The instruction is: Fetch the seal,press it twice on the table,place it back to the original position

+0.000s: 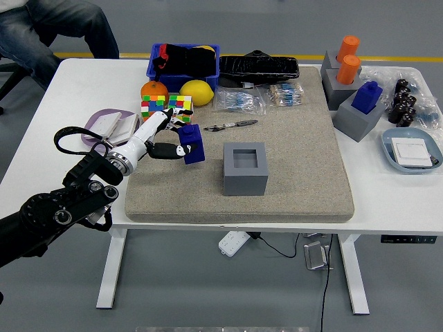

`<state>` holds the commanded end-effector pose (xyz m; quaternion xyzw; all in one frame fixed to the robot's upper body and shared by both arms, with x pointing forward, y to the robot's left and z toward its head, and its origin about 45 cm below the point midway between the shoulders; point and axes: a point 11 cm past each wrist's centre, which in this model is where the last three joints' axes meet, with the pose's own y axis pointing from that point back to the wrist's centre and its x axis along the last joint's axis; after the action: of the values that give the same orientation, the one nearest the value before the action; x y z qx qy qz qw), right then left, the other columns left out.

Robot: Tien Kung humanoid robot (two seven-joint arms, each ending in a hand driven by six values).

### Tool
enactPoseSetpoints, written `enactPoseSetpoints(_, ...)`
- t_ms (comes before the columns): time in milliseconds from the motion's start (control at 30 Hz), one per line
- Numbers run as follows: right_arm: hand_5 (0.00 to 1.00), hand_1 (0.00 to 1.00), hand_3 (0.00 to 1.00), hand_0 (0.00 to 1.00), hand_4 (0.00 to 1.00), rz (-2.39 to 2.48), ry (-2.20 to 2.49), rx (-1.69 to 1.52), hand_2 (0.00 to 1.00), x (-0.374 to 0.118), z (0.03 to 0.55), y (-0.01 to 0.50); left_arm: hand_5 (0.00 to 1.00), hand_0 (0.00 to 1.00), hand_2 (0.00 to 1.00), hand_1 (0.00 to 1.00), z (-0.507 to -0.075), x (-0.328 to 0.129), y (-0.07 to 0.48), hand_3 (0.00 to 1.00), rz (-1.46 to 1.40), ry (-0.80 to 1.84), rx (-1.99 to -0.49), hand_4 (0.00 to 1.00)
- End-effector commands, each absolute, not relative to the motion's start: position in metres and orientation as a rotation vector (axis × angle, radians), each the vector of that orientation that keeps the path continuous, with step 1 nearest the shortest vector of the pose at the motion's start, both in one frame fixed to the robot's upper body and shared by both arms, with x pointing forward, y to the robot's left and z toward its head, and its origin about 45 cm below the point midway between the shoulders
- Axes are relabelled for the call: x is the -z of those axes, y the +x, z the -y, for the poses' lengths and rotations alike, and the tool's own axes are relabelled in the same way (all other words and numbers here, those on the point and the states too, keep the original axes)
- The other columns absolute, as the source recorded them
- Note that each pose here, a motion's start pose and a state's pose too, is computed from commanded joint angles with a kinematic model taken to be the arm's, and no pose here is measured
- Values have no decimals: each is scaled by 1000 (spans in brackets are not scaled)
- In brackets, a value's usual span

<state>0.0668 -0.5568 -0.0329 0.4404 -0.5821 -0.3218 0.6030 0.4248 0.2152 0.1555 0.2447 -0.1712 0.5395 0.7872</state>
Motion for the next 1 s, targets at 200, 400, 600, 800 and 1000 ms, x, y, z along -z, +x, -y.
enactPoseSetpoints(200,456,768,779,924,822,1349,1021,745,768,33,557,67,2,774,425,452,-218,-145,421,830,350,544,-1170,611)
enactPoseSetpoints(400,457,768,778,924,822,1350,1024,744,768,33,556,68,2,774,422,452,-219,-140,420,830,341,553,-1172,610)
enactPoseSetpoints(600,458,769,777,924,822,1347,1024,746,768,34,555,68,2,773,421,451,-219,-135,418,829,332,560,-1169,610)
enactPoseSetpoints(800,458,769,777,924,822,1347,1024,744,768,33,556,68,2,773,420,451,-218,-133,416,830,329,563,-1165,609)
enactPoseSetpoints(1000,458,769,777,924,822,1348,1024,747,768,34,555,68,2,772,421,450,-217,-130,414,829,326,569,-1158,608)
